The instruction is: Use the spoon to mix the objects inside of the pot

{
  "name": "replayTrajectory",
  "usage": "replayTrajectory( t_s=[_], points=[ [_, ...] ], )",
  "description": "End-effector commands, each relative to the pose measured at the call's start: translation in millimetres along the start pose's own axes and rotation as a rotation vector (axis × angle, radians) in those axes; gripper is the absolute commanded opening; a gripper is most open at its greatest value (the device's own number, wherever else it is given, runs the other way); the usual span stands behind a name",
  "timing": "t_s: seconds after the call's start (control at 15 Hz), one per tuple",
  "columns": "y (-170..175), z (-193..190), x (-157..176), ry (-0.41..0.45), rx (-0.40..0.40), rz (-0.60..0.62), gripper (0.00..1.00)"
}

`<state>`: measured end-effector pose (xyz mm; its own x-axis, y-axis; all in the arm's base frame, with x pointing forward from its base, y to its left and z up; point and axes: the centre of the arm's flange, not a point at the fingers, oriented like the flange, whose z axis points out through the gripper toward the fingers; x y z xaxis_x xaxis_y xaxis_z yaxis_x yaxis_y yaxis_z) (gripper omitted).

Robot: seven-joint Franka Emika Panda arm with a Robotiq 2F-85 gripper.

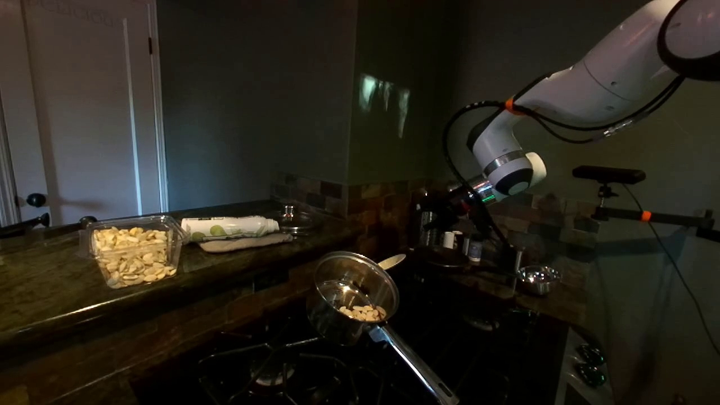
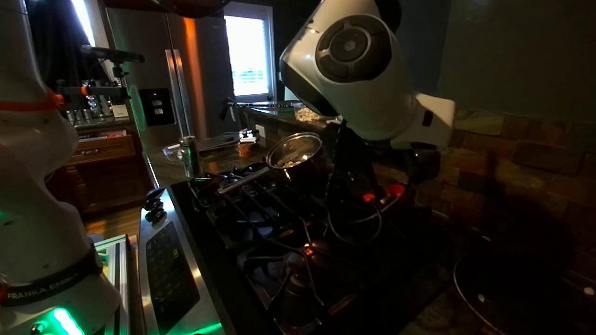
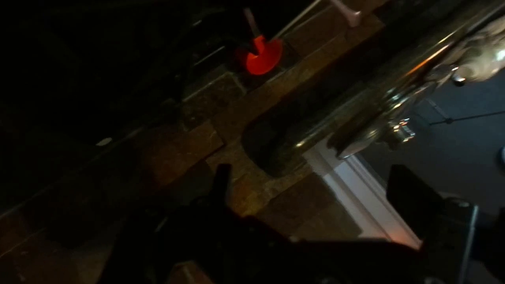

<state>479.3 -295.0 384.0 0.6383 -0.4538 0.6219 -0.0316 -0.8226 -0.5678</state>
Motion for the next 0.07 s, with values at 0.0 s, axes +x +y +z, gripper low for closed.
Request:
replayTrajectory(
  t_s=[0.0],
  points=[
    [-11.3, -7.9, -2.5, -0.016, 0.040, -0.035, 1.00]
  ],
)
